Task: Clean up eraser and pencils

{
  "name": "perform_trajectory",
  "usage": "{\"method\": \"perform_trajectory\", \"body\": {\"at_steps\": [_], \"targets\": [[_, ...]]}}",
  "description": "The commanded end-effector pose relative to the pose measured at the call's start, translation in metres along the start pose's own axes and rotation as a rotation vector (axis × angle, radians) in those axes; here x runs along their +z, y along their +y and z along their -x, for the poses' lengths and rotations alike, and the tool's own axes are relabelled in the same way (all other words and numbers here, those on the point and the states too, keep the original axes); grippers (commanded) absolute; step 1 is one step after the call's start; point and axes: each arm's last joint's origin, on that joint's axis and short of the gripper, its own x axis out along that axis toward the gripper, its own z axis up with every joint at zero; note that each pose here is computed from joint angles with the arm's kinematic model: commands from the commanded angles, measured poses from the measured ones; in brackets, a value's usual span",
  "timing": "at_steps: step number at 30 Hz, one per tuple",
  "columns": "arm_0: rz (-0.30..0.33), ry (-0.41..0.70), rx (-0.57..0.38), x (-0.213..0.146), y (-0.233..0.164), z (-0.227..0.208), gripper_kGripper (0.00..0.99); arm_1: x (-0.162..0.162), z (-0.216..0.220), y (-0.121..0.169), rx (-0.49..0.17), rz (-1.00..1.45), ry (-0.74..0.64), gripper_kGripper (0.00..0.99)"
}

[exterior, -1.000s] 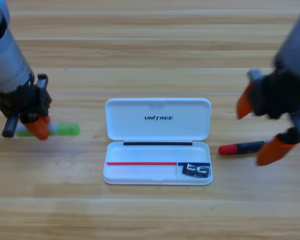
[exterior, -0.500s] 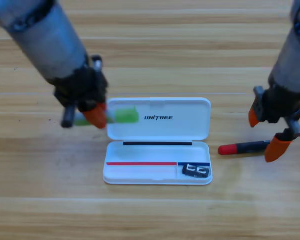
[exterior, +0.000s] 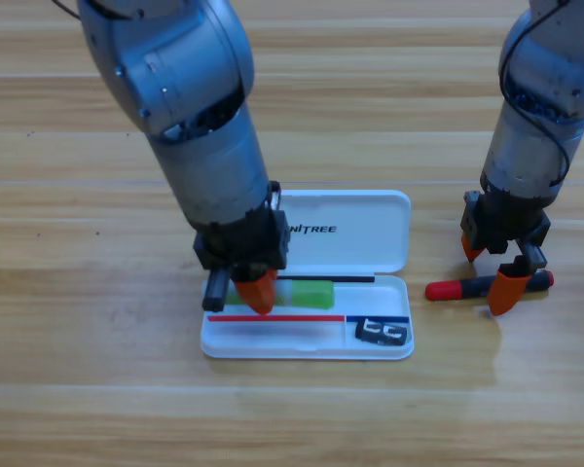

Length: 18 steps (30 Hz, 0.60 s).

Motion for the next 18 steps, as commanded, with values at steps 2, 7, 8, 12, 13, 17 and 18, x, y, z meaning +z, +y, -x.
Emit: {"method": "perform_trajectory", "body": {"at_steps": [2,7,8,12,13,17,18], "targets": [[-0.012,0.045,-0.059,0.008,-0.006,-0.028,0.000,-0.011,-0.033,-0.015,0.040,-0.026,0.039,0.566],[-0.010,0.058,-0.070,0.009,-0.005,-0.037,0.000,-0.012,-0.036,-0.016,0.048,-0.023,0.040,0.137],[-0.009,0.060,-0.070,0.010,-0.004,-0.039,0.000,-0.012,-0.036,-0.016,0.048,-0.023,0.040,0.064],[-0.006,0.072,-0.074,0.011,-0.003,-0.049,0.000,-0.013,-0.035,-0.014,0.049,-0.024,0.040,0.000],[-0.006,0.072,-0.074,0.012,-0.003,-0.051,0.000,-0.013,-0.035,-0.014,0.048,-0.024,0.040,0.000],[-0.005,0.080,-0.079,0.014,-0.001,-0.058,0.000,-0.014,-0.026,-0.012,0.033,-0.027,0.032,0.000],[-0.005,0.080,-0.079,0.014,0.000,-0.058,0.000,-0.014,-0.021,-0.010,0.030,-0.027,0.031,0.000]]}}
